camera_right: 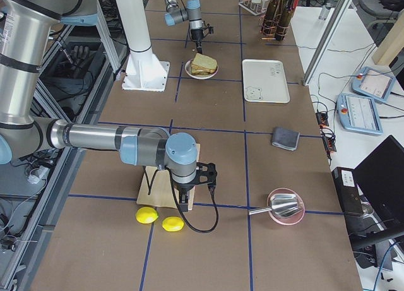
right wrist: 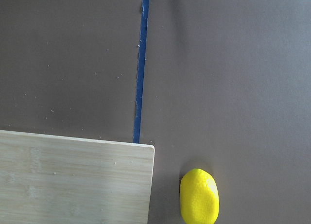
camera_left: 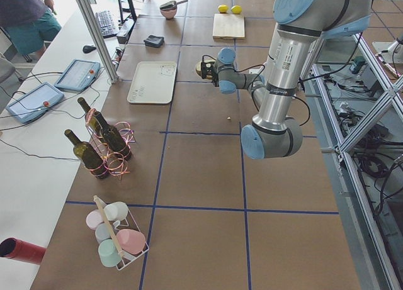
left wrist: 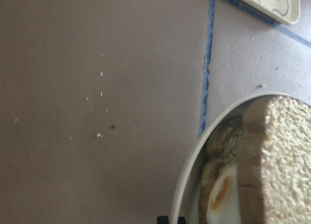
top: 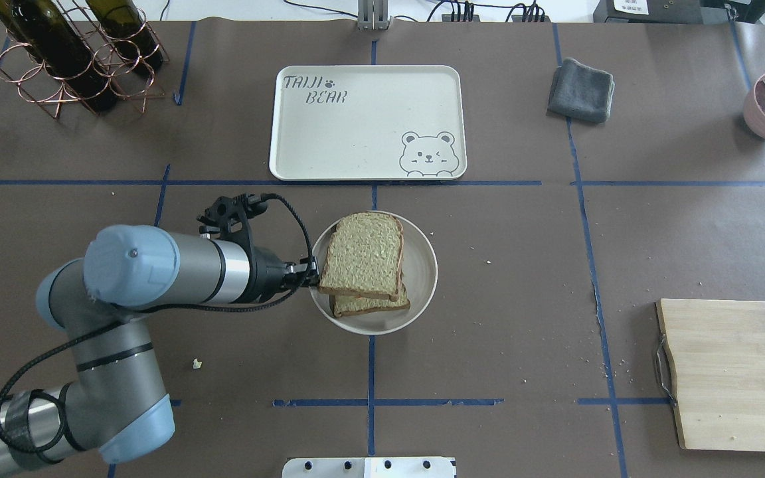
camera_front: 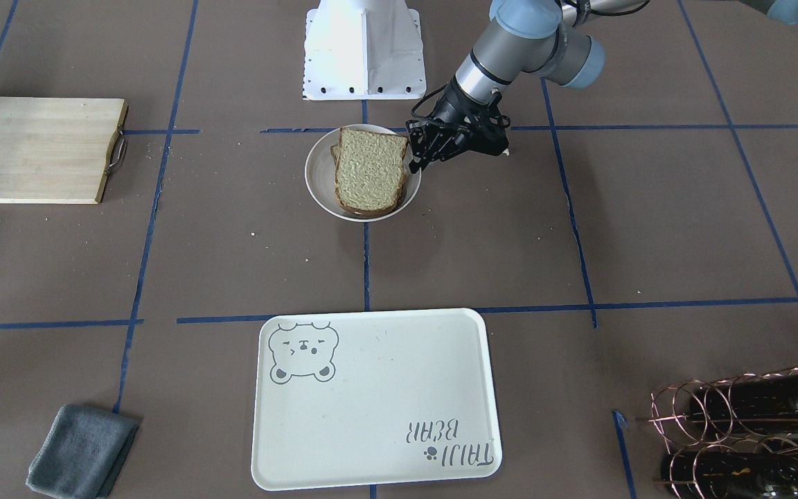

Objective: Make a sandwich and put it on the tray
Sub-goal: 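Carry the plate with the left gripper onto the white tray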

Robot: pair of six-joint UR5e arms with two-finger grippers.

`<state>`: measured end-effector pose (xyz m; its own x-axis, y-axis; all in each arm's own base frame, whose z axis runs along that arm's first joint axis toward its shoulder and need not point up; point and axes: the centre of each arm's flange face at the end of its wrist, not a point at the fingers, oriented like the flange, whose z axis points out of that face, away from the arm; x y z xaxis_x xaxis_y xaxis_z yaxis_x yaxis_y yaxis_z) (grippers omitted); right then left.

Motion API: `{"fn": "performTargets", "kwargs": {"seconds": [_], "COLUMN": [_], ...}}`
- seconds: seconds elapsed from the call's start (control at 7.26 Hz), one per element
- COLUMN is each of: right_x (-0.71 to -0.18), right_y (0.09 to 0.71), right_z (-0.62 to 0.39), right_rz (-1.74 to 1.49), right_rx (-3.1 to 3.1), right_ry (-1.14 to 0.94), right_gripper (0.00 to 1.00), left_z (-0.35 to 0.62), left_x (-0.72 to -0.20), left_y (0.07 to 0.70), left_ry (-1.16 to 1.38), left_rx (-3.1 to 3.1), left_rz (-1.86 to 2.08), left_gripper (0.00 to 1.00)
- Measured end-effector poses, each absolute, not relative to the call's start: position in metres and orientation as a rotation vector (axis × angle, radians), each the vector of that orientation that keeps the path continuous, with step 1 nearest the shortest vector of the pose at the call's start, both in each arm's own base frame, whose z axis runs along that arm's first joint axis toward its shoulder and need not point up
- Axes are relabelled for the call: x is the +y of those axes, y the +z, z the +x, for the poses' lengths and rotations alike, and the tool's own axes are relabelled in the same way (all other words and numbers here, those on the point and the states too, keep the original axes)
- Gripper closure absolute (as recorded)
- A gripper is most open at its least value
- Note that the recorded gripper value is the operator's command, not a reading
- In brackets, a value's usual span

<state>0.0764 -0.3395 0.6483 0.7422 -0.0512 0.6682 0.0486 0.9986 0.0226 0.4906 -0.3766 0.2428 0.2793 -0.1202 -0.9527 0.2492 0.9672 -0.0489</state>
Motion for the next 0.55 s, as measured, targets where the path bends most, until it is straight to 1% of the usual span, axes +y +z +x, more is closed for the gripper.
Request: {"fn": "performTargets", "kwargs": {"seconds": [0.28,0.55], "right_x": [-0.338,-0.338], "right_y": [0.649,0.648], "right_z": [0.076,0.076], "right_rz": [0.002,0.003], "right_rx": [-0.734,-0.738], "right_ry": [-0.054,-0.054], "right_gripper": [0.0,0.0], "left_z": [0.49,0.509], "left_x": [-0.456,-0.548], "left_y": [0.215,0.195], "left_ry": [-0.316,-0.379], "left_rx": [1.186,1.138], "left_rz": [0.17,0.216], "left_gripper": [1.0,1.0]}}
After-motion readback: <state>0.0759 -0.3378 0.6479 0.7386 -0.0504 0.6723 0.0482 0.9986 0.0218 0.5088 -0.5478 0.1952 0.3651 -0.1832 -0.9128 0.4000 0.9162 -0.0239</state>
